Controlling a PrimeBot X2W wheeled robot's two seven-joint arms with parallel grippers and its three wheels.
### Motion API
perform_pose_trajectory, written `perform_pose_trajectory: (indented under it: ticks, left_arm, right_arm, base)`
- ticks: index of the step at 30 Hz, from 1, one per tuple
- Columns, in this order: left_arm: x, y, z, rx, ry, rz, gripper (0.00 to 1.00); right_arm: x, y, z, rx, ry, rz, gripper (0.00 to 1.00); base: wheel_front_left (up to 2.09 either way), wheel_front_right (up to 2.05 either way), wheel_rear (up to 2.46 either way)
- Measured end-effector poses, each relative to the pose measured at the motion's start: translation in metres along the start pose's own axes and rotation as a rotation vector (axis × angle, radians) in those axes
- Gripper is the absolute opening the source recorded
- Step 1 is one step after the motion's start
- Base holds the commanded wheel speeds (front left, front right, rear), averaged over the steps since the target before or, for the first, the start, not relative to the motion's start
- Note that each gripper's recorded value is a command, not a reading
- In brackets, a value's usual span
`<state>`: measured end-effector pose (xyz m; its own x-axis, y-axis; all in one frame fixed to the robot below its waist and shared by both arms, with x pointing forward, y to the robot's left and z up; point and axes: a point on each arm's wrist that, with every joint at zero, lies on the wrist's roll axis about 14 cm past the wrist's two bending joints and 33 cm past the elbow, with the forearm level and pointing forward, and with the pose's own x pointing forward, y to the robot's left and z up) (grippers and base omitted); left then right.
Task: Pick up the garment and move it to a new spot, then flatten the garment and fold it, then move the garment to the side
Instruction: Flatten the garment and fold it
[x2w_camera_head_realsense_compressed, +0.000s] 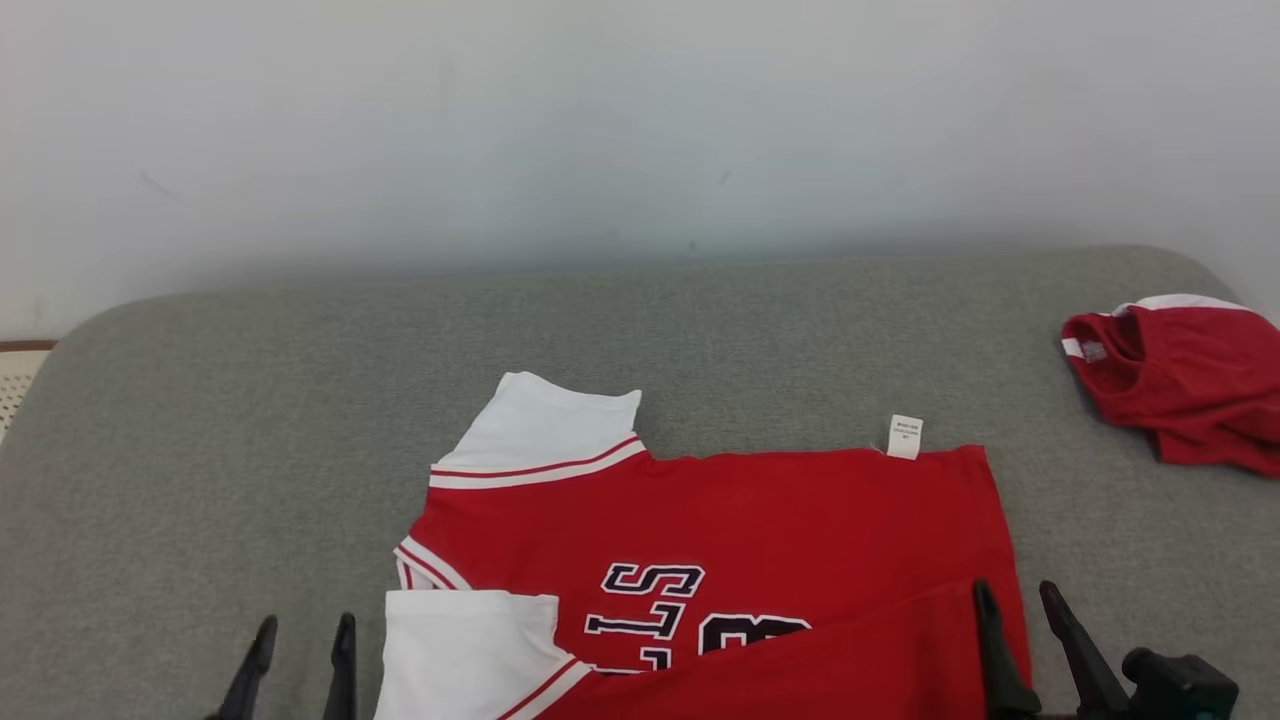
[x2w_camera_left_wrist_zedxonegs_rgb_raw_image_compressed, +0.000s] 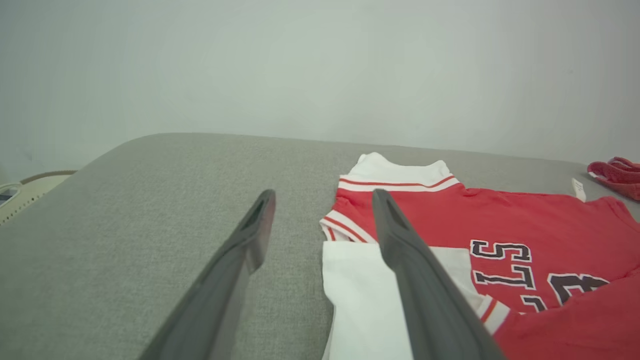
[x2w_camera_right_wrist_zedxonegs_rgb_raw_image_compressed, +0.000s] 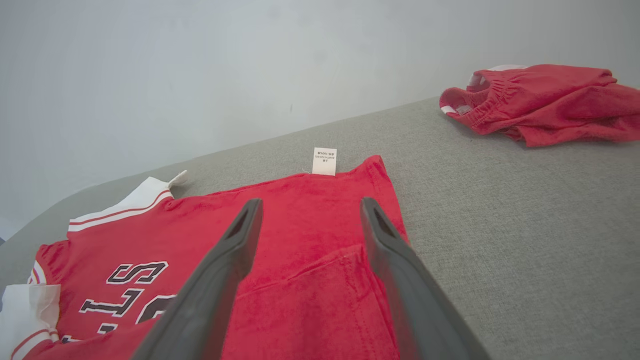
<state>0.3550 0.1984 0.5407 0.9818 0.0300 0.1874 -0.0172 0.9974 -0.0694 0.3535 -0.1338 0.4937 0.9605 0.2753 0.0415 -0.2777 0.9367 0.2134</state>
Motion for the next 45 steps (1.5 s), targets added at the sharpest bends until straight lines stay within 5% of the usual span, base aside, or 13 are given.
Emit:
perform_pose_trajectory:
  ticks: [21, 45]
  left_arm:
    - [0.153, -0.073, -0.006, 0.021, 0.104, -0.339, 1.00]
    - [0.227, -0.118, -0.137, 0.035, 0.509, -0.447, 1.00]
  right_arm:
    - [0.027, -0.024, 0.022, 0.033, -0.080, -0.108, 1.00]
    - [0.037, -0.064, 0.001, 0.021, -0.009, -0.226, 1.00]
  base:
    - [0.00, 0.00, 0.00]
    - [0.00, 0.00, 0.00]
